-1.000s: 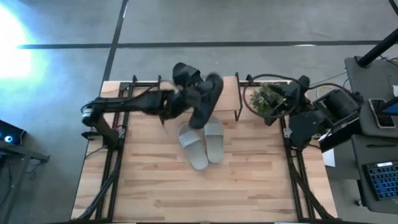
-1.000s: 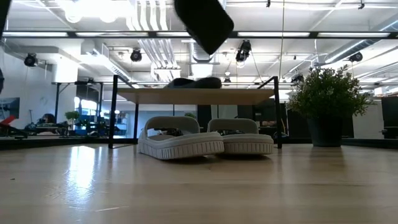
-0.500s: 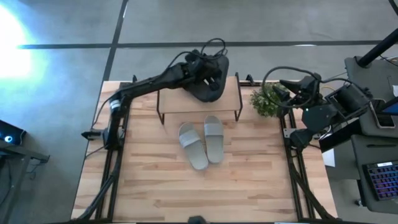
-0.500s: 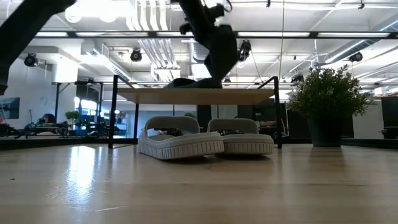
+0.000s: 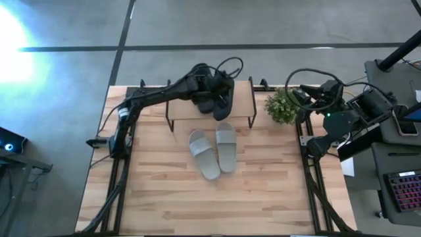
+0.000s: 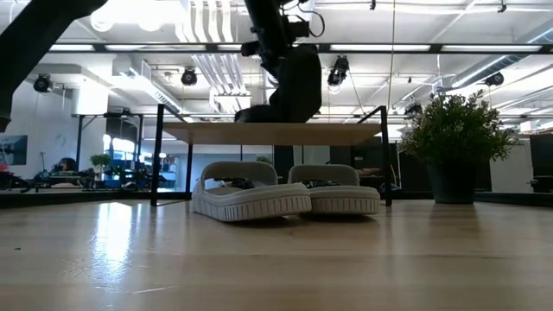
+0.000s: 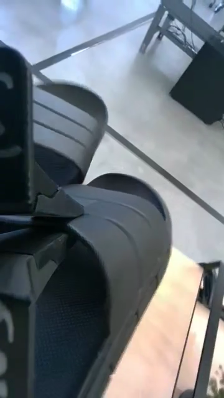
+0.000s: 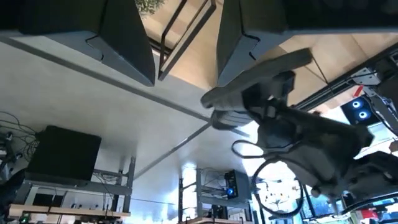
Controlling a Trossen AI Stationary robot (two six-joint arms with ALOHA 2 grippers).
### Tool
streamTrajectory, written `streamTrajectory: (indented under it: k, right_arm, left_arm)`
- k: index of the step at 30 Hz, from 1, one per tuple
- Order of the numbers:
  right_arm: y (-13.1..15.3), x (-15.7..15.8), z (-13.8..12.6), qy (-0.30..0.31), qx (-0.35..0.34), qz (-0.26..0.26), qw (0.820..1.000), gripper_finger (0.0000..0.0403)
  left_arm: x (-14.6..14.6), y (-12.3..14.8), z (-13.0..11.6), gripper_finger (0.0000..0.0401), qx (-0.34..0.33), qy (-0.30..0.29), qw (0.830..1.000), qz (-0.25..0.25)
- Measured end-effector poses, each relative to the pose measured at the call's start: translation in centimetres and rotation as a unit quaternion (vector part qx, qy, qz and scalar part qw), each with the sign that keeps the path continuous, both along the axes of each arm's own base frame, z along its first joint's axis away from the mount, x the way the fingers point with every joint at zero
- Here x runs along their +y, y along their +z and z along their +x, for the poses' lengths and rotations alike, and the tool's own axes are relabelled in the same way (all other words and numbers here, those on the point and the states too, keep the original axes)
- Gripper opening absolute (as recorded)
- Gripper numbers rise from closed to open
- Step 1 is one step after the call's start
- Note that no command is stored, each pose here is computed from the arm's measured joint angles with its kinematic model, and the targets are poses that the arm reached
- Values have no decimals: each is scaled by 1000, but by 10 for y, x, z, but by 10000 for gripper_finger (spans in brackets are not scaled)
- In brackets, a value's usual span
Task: Pick and place slides into the shelf
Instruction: Put the black slipper on the shelf
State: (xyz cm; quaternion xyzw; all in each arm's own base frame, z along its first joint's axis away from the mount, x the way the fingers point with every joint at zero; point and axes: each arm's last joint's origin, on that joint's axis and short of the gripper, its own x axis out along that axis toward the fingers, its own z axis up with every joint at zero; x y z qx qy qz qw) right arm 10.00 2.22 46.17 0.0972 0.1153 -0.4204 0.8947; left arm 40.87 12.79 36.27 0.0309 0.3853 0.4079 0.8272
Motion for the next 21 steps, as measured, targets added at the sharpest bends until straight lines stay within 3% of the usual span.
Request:
streamTrajectory:
  k: [6,12,21]
  right_arm:
    - [0,1,1,0,2,-1,1000,161]
    - [-1,3,5,0,7,-3,1000,161]
    - [-1,3,5,4,17,-12,1000,161]
  left_arm:
    - [-25,13,2,0,-13,-15,999,37]
    - [-24,43,-3,0,-74,0,992,103]
    - [1,7,19,0,-6,5,993,121]
